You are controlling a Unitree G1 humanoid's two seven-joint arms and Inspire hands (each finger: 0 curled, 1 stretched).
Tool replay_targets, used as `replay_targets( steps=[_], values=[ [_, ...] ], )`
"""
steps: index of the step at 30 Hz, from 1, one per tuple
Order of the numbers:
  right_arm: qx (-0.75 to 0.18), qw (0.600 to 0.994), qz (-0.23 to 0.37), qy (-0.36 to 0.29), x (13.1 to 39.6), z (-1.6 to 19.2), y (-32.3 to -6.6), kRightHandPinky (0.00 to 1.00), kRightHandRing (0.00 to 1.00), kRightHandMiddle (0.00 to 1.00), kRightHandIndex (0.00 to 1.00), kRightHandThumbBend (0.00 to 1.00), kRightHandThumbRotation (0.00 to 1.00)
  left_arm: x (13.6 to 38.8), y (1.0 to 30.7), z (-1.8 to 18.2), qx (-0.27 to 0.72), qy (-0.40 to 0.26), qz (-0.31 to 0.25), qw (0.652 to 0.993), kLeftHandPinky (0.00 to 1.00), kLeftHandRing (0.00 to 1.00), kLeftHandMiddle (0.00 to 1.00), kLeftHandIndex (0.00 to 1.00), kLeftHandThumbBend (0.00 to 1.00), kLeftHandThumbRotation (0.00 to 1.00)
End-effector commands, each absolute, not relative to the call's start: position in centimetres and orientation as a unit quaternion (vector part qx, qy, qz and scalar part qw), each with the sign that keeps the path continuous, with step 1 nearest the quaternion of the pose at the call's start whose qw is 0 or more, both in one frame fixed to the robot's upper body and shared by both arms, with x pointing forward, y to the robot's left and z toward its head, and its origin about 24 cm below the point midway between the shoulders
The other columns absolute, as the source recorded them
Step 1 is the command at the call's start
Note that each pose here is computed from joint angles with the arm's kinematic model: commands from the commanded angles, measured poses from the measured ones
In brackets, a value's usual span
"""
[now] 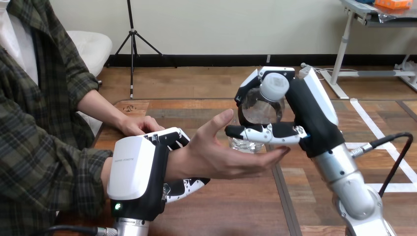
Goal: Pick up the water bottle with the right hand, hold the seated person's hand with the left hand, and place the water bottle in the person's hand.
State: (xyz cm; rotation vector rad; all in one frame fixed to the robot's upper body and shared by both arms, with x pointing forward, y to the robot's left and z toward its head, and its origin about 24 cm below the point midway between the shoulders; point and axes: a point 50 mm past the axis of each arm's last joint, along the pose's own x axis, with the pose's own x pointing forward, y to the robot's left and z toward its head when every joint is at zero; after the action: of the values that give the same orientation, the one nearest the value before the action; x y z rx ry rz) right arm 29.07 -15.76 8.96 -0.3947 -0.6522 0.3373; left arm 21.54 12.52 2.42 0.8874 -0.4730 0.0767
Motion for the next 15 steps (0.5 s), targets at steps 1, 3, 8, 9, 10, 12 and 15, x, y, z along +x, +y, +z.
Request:
replay_targets(
  steps=[1, 3, 8, 9, 10, 12, 15],
  values=[
    [-0.170, 0.900, 0.157, -0.369, 29.0, 11.4, -15.7, 0.39, 0.40, 0.40, 0.39, 0.72, 0.00, 22.5, 10.8, 4.2, 0.399, -0.283, 0.023, 0.872, 0.26, 0.30, 0.34, 0.36, 0.93, 0.00],
    [-0.166, 0.899, 0.161, -0.371, 28.8, 11.4, -15.7, 0.39, 0.40, 0.40, 0.39, 0.72, 0.00, 22.5, 10.8, 4.2, 0.398, -0.282, 0.023, 0.873, 0.26, 0.30, 0.34, 0.36, 0.93, 0.00],
    [-0.157, 0.898, 0.169, -0.374, 28.4, 11.4, -15.6, 0.38, 0.41, 0.40, 0.39, 0.71, 0.00, 22.5, 10.8, 4.2, 0.396, -0.280, 0.022, 0.874, 0.26, 0.30, 0.34, 0.36, 0.92, 0.00],
    [-0.156, 0.898, 0.171, -0.375, 28.3, 11.3, -15.6, 0.38, 0.41, 0.40, 0.39, 0.71, 0.00, 22.5, 10.8, 4.2, 0.395, -0.281, 0.022, 0.874, 0.26, 0.30, 0.34, 0.36, 0.92, 0.00],
    [-0.156, 0.897, 0.172, -0.375, 28.2, 11.4, -15.6, 0.38, 0.40, 0.40, 0.39, 0.71, 0.00, 22.5, 10.9, 4.2, 0.395, -0.281, 0.022, 0.874, 0.26, 0.30, 0.34, 0.37, 0.92, 0.00],
    [-0.155, 0.896, 0.174, -0.377, 28.1, 11.4, -15.6, 0.38, 0.40, 0.39, 0.39, 0.72, 0.00, 22.5, 10.9, 4.2, 0.395, -0.282, 0.023, 0.874, 0.26, 0.30, 0.34, 0.37, 0.92, 0.00],
    [-0.156, 0.895, 0.176, -0.379, 27.8, 11.4, -15.5, 0.37, 0.40, 0.39, 0.39, 0.73, 0.00, 22.5, 10.9, 4.2, 0.396, -0.282, 0.023, 0.874, 0.26, 0.30, 0.34, 0.37, 0.92, 0.00]
  ],
)
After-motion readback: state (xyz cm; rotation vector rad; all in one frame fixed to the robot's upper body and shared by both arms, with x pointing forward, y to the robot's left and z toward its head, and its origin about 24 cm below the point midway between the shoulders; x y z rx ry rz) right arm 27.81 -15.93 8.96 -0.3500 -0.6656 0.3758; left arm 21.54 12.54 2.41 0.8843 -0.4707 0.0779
